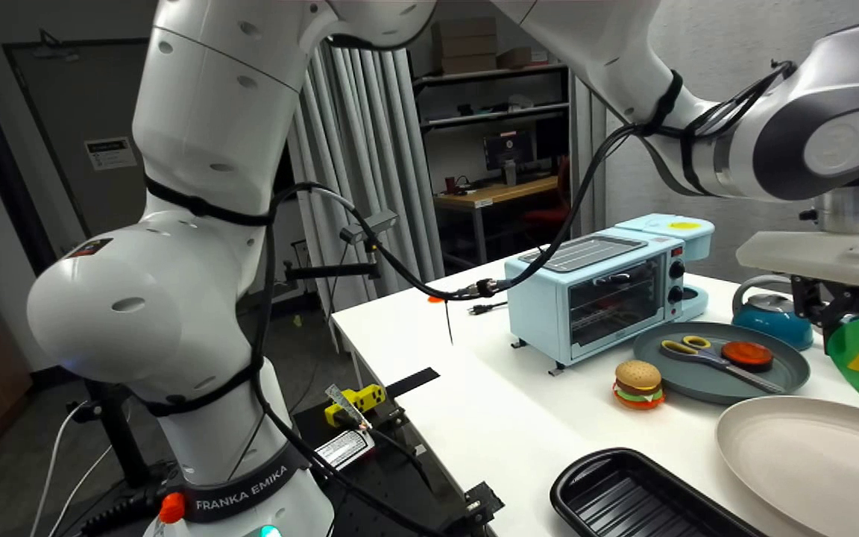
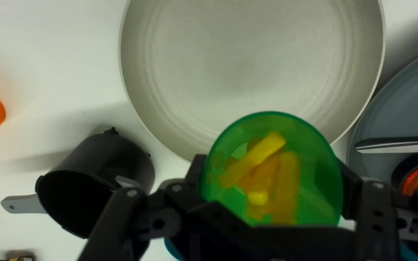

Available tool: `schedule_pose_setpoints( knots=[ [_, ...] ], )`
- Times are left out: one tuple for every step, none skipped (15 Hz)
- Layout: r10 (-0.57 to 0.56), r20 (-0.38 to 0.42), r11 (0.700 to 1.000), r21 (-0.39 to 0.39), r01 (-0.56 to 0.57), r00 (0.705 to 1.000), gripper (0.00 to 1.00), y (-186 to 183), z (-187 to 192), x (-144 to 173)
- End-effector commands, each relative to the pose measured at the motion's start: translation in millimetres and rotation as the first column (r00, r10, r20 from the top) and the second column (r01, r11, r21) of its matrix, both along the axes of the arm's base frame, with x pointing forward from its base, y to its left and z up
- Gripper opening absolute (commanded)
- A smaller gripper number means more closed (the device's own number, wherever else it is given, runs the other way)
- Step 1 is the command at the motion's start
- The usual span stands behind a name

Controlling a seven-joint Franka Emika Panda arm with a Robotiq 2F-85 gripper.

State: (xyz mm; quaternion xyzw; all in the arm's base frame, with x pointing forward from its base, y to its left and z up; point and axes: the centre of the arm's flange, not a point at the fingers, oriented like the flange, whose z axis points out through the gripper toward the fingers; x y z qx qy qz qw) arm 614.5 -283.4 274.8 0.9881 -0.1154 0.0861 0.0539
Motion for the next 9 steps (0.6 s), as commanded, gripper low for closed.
schedule_pose_setpoints(
  knots=[
    [-0.035, 0.081, 0.999, 0.002, 0.035, 0.996, 0.53, 14.6, -6.6, -10.6],
    [-0.046, 0.112, 0.999, -0.004, 0.047, 0.993, 0.53, 16.8, -9.8, -12.2],
    [-0.056, 0.142, 0.998, -0.010, 0.058, 0.988, 0.53, 18.4, -12.0, -13.6],
    [-0.067, 0.186, 0.997, -0.019, 0.072, 0.980, 0.53, 20.0, -14.5, -15.7],
    [-0.076, 0.223, 0.996, -0.028, 0.084, 0.972, 0.53, 21.1, -16.1, -17.3],
    [-0.080, 0.266, 0.995, -0.042, 0.095, 0.961, 0.53, 21.9, -18.0, -19.6],
    [-0.084, 0.303, 0.993, -0.054, 0.105, 0.949, 0.53, 22.5, -19.4, -21.5],
    [-0.087, 0.339, 0.991, -0.065, 0.116, 0.937, 0.53, 22.9, -21.2, -23.8],
    [-0.088, 0.375, 0.989, -0.078, 0.126, 0.923, 0.53, 23.6, -23.5, -26.6]
  ],
)
